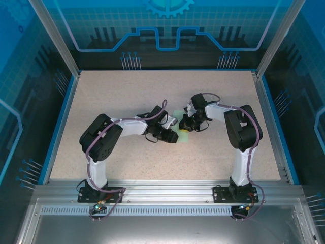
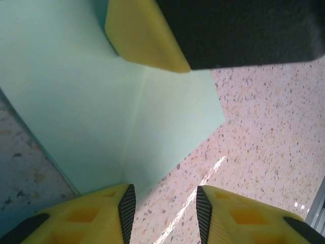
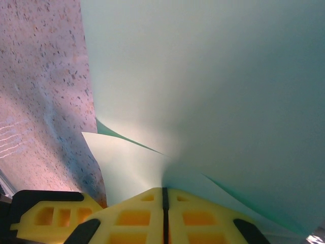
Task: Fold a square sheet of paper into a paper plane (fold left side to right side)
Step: Fold the triangle a second time at the center of the table.
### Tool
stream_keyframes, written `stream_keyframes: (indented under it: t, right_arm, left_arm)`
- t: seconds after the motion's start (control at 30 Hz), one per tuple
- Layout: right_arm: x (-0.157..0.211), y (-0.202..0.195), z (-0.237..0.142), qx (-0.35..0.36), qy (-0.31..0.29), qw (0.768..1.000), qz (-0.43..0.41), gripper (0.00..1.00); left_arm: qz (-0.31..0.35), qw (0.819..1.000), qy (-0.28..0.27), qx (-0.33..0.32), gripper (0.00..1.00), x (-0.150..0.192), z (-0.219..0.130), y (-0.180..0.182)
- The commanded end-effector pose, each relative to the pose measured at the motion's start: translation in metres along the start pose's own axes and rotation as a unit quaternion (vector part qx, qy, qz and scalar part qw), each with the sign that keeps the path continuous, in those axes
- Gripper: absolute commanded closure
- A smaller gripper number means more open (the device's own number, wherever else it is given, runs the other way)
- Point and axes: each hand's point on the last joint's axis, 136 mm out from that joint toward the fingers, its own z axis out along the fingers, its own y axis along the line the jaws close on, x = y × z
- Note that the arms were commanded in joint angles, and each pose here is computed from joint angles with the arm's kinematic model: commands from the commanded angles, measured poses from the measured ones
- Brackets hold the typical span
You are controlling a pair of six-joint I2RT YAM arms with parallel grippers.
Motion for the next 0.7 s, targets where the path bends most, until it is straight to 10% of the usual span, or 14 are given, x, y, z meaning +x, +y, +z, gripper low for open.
stream_keyframes:
  t: [0.0,0.47,0.67]
  right_arm:
    - [0.012,-0.024,0.011,0.044,0.027,0.999,0.018,0.91]
    - [-0.001,0.01,-0.006,-0.032,0.005,0.999,-0.01,0.9]
    - [-0.013,0.032,-0.04,-0.049,-0.04,0.997,-0.049,0.72]
  left_arm:
    - [-0.045,0.997,0.047,-0.029,0.59,0.042,-0.004,0.021]
    - [-0.04,0.999,-0.024,-0.007,0.54,0.024,-0.049,-0.002]
    - [-0.058,0.995,-0.074,-0.019,0.46,-0.006,-0.057,0.0]
